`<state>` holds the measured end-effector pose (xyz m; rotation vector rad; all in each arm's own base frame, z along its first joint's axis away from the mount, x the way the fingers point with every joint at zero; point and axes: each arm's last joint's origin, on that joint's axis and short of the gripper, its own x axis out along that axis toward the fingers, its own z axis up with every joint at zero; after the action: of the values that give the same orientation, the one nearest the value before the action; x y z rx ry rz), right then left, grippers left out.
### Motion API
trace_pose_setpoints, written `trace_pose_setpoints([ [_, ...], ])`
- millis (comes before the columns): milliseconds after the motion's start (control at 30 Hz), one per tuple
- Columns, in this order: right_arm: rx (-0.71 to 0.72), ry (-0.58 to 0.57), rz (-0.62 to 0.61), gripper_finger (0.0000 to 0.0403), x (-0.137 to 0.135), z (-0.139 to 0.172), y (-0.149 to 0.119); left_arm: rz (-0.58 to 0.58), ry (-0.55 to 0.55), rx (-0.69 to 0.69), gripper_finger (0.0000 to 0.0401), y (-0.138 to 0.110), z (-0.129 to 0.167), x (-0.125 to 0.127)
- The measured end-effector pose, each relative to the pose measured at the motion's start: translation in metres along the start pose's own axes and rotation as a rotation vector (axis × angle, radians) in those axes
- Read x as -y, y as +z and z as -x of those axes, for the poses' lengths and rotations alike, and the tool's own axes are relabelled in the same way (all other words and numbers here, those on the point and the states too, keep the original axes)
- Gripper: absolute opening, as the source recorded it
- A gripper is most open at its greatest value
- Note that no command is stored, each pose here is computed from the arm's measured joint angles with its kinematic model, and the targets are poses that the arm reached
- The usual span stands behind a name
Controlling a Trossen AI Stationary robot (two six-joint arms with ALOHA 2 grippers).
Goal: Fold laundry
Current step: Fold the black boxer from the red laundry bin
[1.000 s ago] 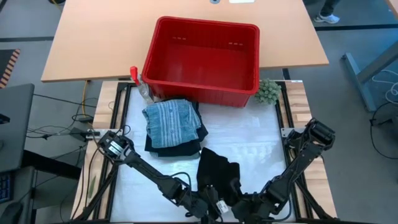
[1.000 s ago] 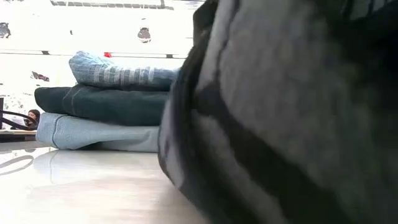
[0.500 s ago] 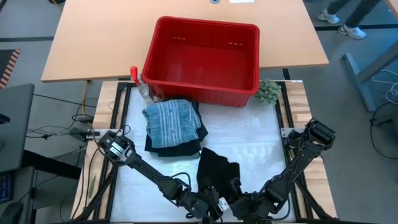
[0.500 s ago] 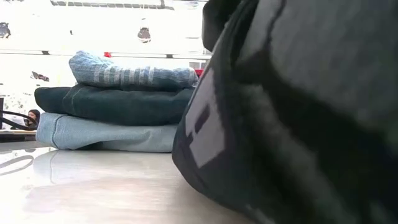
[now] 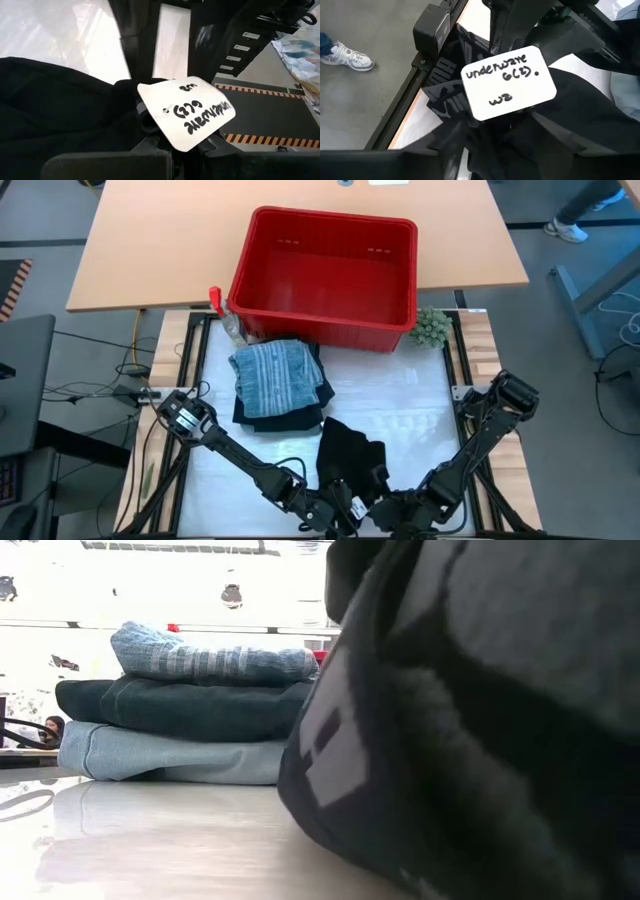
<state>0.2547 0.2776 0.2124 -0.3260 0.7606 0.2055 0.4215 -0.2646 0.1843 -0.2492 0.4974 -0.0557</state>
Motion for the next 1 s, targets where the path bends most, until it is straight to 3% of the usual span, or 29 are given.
trace_pose_setpoints([
  [167,-0.001,-0.012,-0.051,0.0264,0.006,-0.003,0.002,0.006,-0.014,0.023,0.0,0.003,0.0,0.001],
  [400,0.024,0.043,-0.088,0.026,0.014,-0.009,0.009,-0.004,-0.015,0.029,0.0,0.003,0.0,0.002],
  [533,0.015,0.071,-0.088,0.0199,0.015,-0.01,0.009,0.004,-0.007,0.032,0.0,0.003,0.0,0.001],
  [733,-0.013,0.146,-0.046,0.0032,0.012,-0.01,0.008,-0.005,0.006,-0.006,0.0013,0.0,0.0,-0.001],
  [900,-0.026,0.147,-0.043,0.0027,0.012,-0.01,0.007,-0.028,0.037,-0.101,0.0074,-0.004,0.0,-0.01],
  [1000,-0.052,0.162,-0.039,0.0027,0.013,-0.008,0.005,0.045,0.088,-0.159,0.0122,0.004,0.006,-0.018],
])
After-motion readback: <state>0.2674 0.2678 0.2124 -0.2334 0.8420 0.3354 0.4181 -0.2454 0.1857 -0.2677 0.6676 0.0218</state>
